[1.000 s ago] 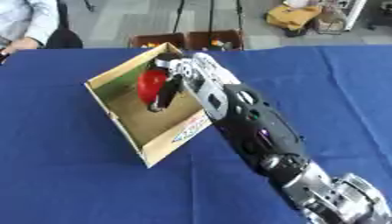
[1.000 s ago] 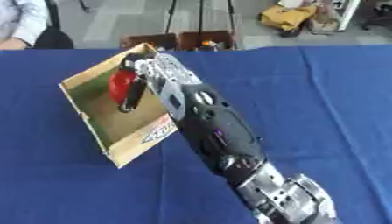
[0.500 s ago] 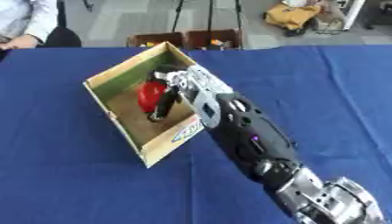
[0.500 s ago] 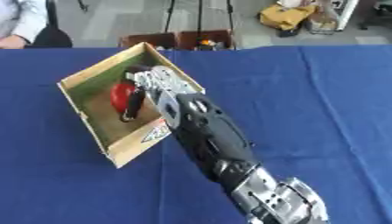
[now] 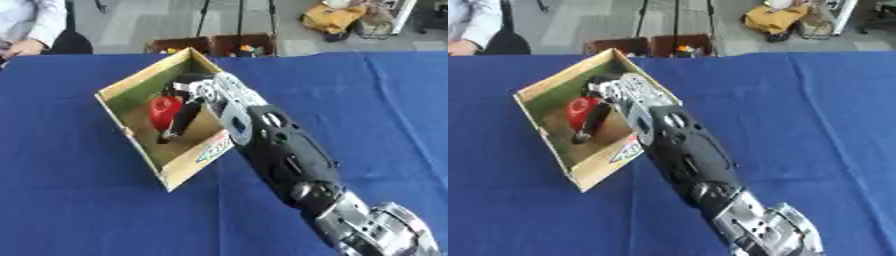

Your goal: Pick up objects on the table and place them in the box.

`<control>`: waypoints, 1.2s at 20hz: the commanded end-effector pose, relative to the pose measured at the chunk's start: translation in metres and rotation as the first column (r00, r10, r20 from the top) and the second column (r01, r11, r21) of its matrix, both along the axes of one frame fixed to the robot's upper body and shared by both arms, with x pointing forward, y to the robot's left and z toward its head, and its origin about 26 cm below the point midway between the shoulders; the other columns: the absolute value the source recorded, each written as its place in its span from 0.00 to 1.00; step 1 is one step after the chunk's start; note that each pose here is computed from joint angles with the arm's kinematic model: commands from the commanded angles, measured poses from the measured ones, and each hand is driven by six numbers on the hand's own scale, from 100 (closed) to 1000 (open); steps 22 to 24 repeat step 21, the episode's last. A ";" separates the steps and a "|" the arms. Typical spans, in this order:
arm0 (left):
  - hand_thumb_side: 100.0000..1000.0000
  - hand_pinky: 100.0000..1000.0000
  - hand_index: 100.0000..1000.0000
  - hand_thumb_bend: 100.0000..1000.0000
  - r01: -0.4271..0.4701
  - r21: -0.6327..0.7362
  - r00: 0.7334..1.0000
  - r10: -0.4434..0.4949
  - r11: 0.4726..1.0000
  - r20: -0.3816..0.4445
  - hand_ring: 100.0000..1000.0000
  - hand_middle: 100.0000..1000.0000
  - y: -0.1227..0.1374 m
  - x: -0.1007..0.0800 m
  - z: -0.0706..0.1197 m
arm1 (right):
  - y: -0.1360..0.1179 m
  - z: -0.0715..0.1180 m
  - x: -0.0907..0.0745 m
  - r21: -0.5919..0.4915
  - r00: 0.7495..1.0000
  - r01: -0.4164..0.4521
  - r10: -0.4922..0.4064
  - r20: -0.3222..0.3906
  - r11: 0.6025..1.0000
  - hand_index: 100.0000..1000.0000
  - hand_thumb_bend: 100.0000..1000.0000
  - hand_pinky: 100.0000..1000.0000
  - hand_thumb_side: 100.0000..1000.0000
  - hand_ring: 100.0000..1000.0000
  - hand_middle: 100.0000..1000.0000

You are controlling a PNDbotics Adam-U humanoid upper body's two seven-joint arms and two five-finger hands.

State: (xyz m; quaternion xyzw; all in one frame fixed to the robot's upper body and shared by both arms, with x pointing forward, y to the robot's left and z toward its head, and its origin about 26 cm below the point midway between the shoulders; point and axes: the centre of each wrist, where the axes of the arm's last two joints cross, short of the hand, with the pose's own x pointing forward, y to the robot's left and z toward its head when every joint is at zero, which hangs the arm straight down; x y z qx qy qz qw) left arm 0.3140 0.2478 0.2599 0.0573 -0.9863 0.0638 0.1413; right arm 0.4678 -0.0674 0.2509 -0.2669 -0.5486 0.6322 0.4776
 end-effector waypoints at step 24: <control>0.99 0.59 0.85 0.00 -0.022 0.010 0.999 0.022 1.000 0.025 0.81 0.78 0.005 -0.004 0.006 | -0.079 0.162 -0.140 0.369 0.614 -0.268 -0.138 0.777 0.890 0.90 0.40 0.66 0.55 0.76 0.83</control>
